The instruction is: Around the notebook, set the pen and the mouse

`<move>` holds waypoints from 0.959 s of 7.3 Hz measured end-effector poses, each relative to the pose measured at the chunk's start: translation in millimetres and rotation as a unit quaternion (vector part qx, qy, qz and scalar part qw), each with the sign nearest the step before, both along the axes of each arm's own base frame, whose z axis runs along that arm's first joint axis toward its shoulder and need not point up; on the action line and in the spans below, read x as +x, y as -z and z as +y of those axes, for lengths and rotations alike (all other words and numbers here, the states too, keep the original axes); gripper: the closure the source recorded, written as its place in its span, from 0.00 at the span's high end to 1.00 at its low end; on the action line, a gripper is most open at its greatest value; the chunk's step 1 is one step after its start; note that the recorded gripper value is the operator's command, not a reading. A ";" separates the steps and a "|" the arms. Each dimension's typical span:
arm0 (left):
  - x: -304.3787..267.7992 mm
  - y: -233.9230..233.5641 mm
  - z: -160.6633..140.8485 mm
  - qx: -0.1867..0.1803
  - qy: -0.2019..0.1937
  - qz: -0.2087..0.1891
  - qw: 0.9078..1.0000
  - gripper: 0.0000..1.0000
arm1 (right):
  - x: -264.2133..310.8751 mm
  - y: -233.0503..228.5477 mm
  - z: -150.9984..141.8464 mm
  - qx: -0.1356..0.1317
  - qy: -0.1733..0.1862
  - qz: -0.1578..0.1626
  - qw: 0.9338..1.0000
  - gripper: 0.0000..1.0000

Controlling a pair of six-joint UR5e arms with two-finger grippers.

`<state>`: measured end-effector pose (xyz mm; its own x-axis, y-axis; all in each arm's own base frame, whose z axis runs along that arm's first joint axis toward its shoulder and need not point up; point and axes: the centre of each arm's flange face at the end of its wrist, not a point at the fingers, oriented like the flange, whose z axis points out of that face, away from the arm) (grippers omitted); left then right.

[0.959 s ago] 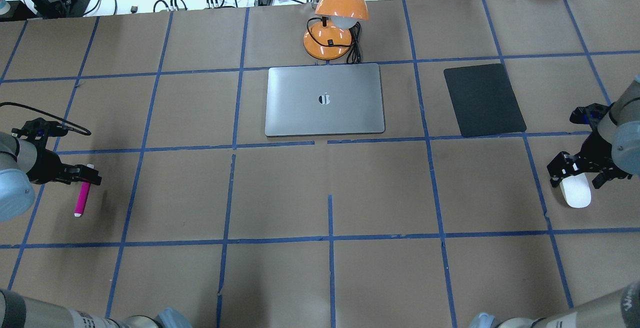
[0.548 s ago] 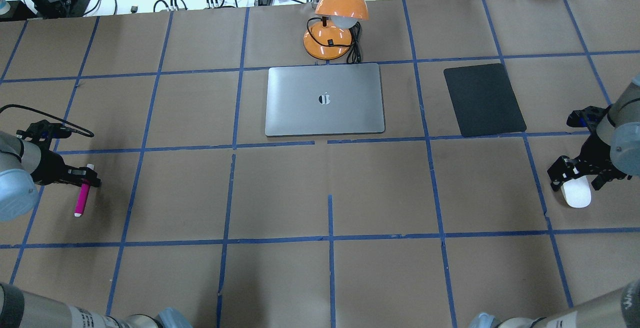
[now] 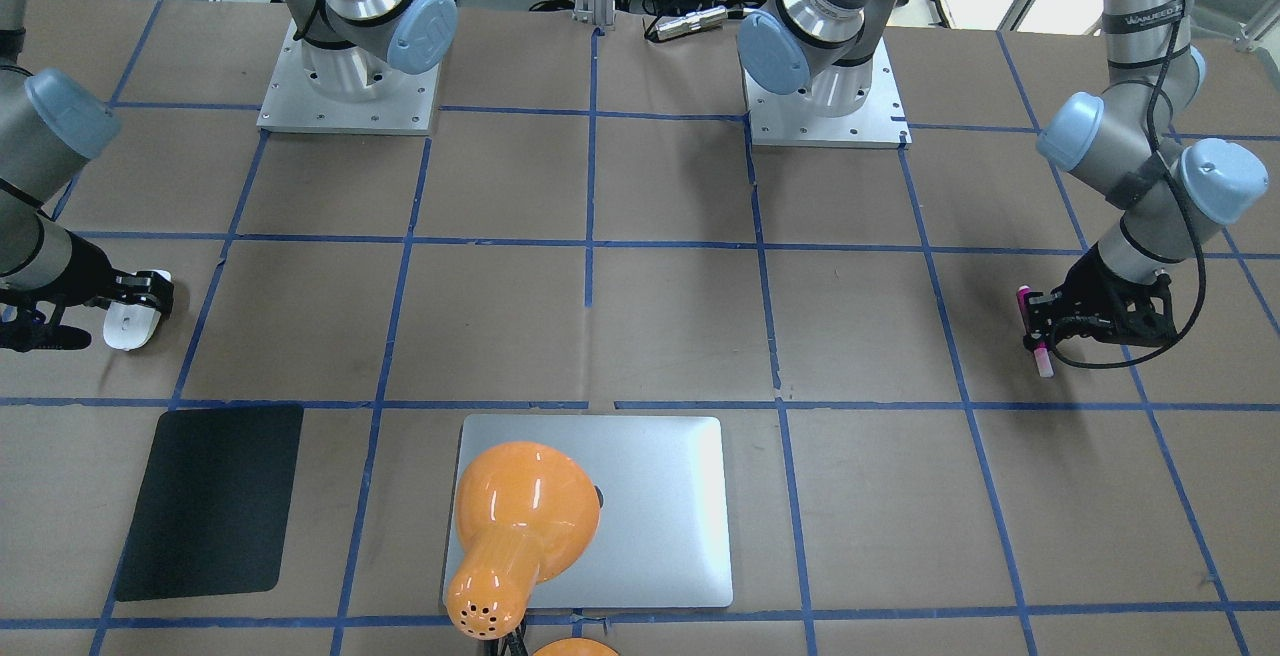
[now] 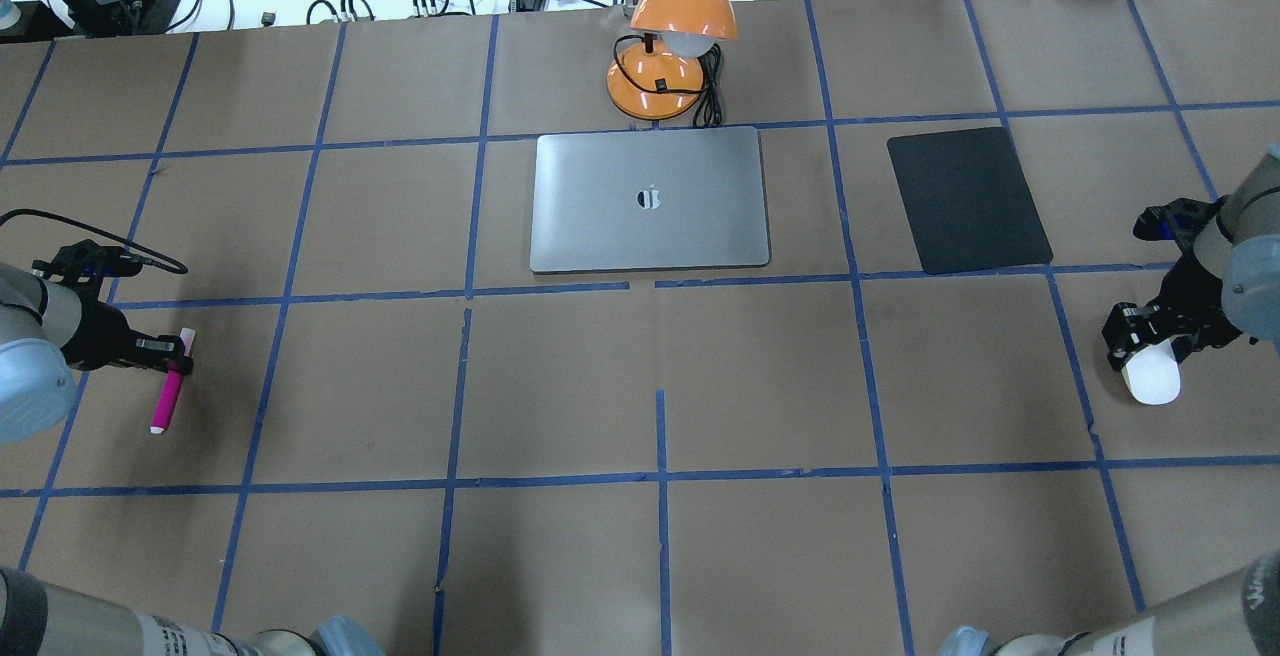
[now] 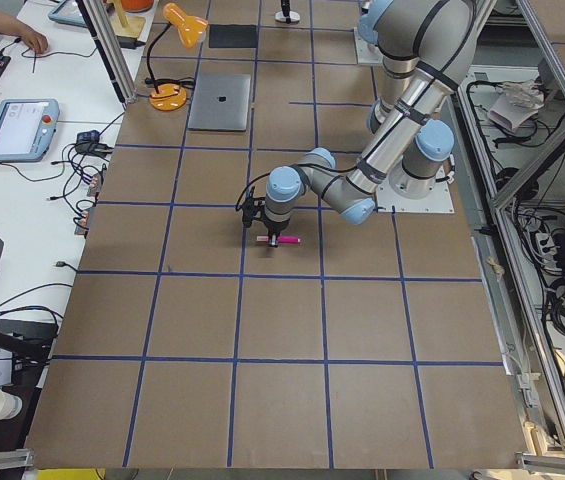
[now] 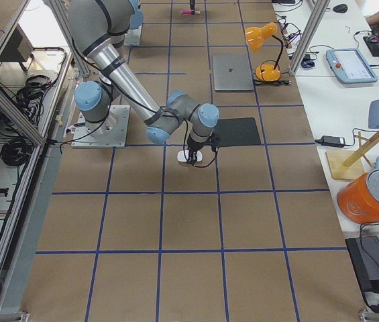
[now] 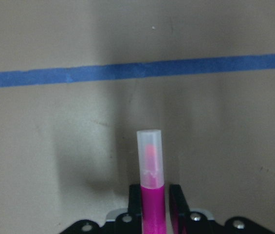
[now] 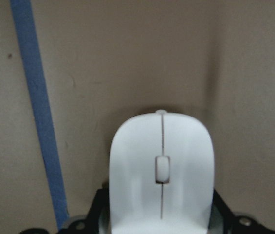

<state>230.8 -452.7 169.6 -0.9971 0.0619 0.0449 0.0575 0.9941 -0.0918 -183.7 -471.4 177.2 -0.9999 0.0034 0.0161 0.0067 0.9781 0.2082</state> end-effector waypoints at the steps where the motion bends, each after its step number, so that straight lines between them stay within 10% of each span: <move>1: -0.9 -5.4 -0.1 0.002 -0.008 -0.005 1.000 0.00 | -0.6 -8.8 -6.1 -0.010 0.000 0.004 1.000 0.22; 4: -62.8 -32.6 -13.8 0.027 -0.143 0.009 0.989 0.00 | 47.3 -68.0 -71.3 -0.065 -0.004 0.005 0.998 0.19; 7: -215.4 -66.6 -36.7 0.024 -0.337 0.025 0.941 0.00 | 125.9 -58.1 -162.4 -0.082 -0.051 -0.015 0.995 0.19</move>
